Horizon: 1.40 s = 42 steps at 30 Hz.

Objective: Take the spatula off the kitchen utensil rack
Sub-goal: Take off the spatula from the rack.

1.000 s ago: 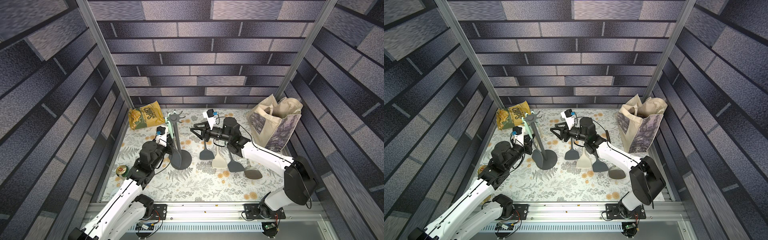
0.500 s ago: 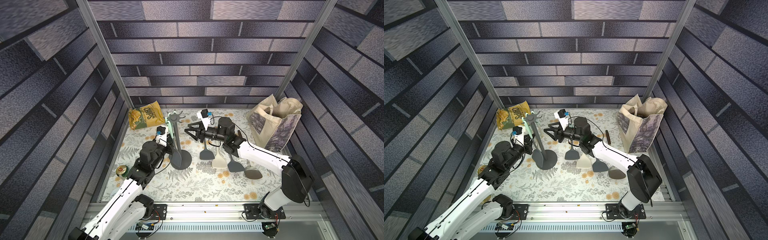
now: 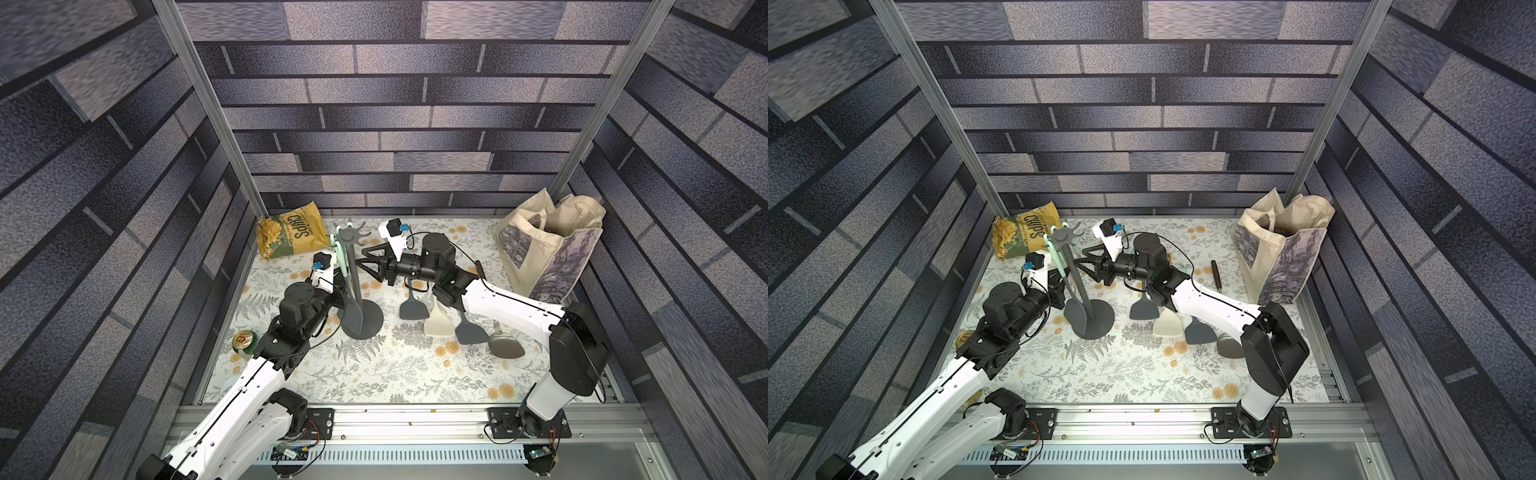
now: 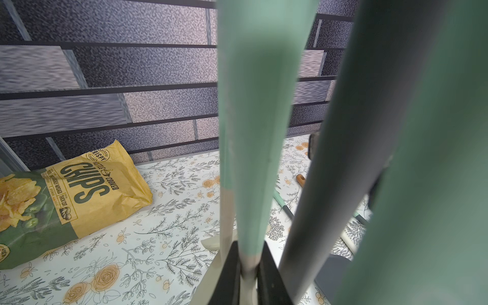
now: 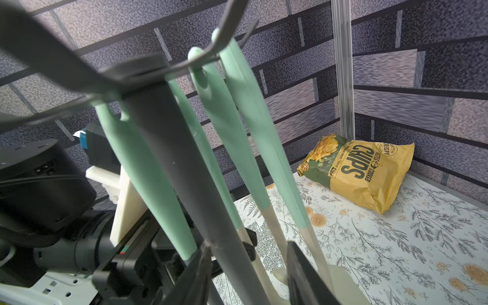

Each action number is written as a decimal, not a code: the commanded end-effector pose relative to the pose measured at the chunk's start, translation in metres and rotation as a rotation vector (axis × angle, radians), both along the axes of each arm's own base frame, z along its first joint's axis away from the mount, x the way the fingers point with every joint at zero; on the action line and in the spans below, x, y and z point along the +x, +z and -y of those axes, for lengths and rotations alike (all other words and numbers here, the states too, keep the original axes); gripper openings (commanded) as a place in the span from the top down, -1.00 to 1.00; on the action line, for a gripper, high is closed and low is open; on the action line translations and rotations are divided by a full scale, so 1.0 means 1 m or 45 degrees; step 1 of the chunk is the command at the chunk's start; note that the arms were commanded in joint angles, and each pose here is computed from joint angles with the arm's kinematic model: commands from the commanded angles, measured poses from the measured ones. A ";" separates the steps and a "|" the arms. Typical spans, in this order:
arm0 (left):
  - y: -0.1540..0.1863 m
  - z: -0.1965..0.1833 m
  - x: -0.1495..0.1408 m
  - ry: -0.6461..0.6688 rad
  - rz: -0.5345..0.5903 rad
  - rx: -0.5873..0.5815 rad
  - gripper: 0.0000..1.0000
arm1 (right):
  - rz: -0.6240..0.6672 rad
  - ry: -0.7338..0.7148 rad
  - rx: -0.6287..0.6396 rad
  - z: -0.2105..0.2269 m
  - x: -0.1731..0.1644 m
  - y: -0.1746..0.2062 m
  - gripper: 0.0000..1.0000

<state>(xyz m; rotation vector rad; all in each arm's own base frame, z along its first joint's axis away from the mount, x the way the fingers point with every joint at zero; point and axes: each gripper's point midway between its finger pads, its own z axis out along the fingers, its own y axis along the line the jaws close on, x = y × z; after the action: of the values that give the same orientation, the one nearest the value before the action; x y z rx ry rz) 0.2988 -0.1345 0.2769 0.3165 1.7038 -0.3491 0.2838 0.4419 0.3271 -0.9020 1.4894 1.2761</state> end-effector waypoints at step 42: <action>0.019 -0.031 -0.018 0.161 0.107 -0.046 0.76 | 0.104 -0.020 -0.097 -0.010 -0.007 -0.013 0.65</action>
<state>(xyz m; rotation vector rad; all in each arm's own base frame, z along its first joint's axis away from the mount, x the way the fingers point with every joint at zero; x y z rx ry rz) 0.2825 -0.1145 0.2820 0.2527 1.6821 -0.2977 0.2770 0.4570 0.3230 -1.0083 1.4131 1.1703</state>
